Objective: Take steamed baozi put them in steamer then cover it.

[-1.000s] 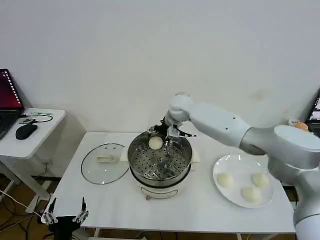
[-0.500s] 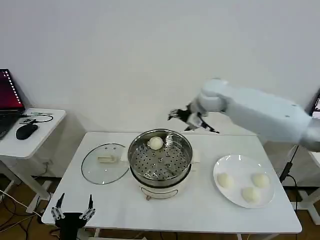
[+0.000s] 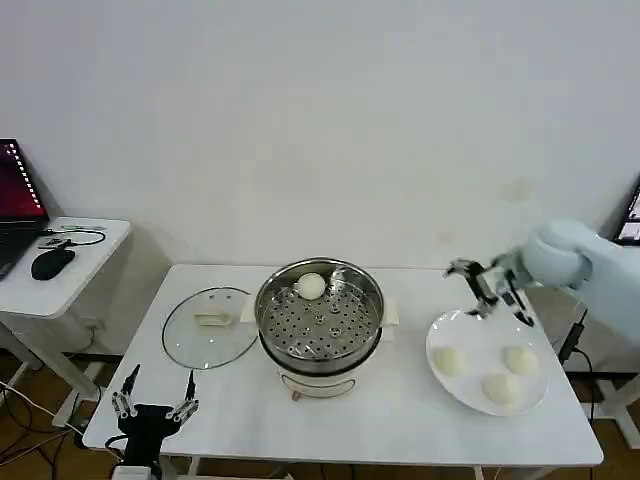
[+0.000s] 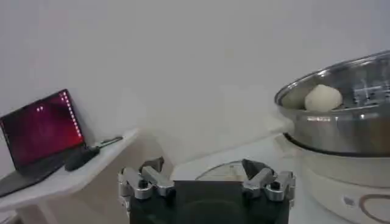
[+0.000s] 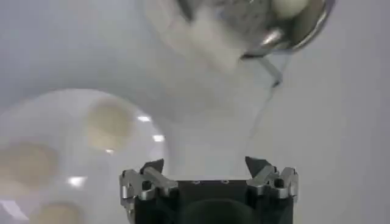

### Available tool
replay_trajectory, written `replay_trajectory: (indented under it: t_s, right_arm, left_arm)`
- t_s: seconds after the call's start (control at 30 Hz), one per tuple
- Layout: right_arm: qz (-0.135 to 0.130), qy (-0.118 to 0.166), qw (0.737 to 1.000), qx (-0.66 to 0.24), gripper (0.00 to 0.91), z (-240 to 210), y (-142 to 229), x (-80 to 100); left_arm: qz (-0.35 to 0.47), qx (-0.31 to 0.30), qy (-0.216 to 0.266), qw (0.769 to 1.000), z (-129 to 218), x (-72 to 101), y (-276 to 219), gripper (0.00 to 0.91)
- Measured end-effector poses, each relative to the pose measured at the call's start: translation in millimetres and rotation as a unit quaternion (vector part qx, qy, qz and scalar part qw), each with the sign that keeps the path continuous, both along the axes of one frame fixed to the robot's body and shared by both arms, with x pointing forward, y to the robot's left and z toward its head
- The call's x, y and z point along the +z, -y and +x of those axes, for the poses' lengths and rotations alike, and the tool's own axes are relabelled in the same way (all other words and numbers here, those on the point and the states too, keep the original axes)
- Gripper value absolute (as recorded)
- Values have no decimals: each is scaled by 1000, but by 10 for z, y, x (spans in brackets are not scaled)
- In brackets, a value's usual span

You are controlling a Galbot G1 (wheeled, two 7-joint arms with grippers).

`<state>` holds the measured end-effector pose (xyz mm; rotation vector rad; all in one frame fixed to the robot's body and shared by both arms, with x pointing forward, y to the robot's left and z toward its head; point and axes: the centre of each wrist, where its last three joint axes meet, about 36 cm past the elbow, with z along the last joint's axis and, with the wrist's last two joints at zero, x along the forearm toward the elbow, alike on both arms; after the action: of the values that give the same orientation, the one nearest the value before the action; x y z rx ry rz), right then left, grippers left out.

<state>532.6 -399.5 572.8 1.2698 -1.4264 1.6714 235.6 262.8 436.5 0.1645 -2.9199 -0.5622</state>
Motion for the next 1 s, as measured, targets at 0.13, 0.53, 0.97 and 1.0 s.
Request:
replay_trajectory:
  t_s: [0.13, 0.53, 0.97, 1.0]
  right_arm:
    - [7, -27, 999, -29, 907, -102, 89, -190]
    - [20, -59, 996, -60, 907, 27, 3, -631]
    - [21, -77, 995, -65, 907, 384, -244, -1021]
    - [21, -79, 995, -64, 907, 401, -269, -1050]
  left_arm:
    - [1, -1, 4, 1000, 24, 26, -26, 907]
    - [8, 4, 2, 1000, 16, 29, -82, 907]
    - [7, 21, -3, 1000, 7, -28, -112, 907]
    - [7, 21, -3, 1000, 7, -28, -112, 907]
